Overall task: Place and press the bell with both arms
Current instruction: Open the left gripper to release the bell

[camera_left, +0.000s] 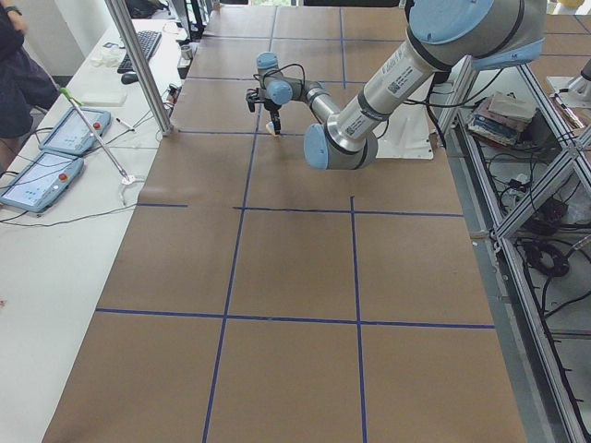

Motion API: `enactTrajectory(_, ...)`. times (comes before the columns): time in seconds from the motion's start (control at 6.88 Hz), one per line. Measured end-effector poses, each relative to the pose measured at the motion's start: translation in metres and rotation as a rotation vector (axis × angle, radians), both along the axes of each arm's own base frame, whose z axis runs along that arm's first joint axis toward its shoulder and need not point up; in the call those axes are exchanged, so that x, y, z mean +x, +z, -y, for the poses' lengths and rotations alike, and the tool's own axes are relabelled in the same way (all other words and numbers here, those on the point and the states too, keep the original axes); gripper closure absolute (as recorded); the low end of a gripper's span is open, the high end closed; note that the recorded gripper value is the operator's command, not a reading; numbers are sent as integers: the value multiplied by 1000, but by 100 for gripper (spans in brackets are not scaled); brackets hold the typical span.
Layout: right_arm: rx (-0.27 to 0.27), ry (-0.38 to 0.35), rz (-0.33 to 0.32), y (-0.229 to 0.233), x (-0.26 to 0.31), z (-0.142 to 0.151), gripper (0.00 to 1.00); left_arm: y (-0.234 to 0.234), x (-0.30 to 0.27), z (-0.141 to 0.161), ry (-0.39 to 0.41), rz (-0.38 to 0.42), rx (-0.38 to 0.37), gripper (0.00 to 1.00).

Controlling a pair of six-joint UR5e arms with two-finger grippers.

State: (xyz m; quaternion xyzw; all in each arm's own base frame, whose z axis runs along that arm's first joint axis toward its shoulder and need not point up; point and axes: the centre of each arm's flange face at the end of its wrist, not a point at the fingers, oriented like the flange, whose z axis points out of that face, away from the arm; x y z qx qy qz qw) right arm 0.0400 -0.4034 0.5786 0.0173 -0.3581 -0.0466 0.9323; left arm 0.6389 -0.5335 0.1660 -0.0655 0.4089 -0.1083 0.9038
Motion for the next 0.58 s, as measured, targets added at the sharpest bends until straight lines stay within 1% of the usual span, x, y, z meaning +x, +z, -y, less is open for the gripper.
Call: enactTrajectory(0.58,2,0,1,-1,0,0,0,-11,-4,2,1,-11,14,0)
